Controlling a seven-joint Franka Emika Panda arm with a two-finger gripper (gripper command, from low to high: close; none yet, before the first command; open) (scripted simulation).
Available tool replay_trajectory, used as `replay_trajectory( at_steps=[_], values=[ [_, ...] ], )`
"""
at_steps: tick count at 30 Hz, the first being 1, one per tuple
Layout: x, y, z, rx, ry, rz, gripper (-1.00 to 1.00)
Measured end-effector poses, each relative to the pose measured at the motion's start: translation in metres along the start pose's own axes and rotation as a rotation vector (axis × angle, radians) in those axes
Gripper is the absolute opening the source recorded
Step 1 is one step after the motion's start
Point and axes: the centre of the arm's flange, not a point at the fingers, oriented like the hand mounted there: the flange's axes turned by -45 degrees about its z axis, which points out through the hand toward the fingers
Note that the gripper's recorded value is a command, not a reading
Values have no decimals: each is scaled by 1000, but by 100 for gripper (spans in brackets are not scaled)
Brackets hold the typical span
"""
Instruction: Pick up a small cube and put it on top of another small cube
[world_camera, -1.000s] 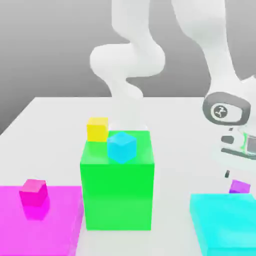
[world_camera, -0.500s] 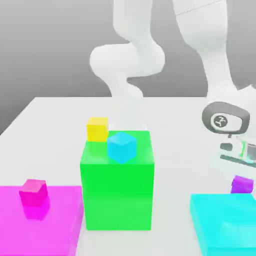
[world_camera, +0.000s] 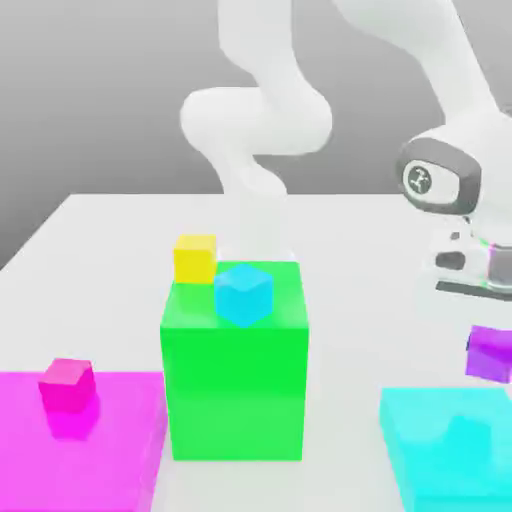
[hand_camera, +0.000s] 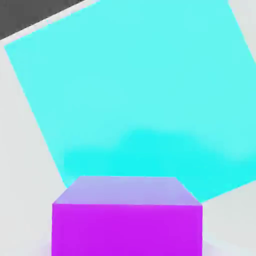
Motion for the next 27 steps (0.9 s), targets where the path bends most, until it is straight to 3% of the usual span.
replay_trajectory(
  at_steps=[5,10,18,23,24,27],
  values=[
    [137,99,-49,54,71,211,-100],
    [204,227,-74,33,98,463,-100],
    [201,415,-91,-50,47,840,-100],
    [192,407,-37,-78,27,800,-100],
    [191,408,-27,-78,27,800,100],
    [191,408,-27,-78,27,801,100]
  ],
)
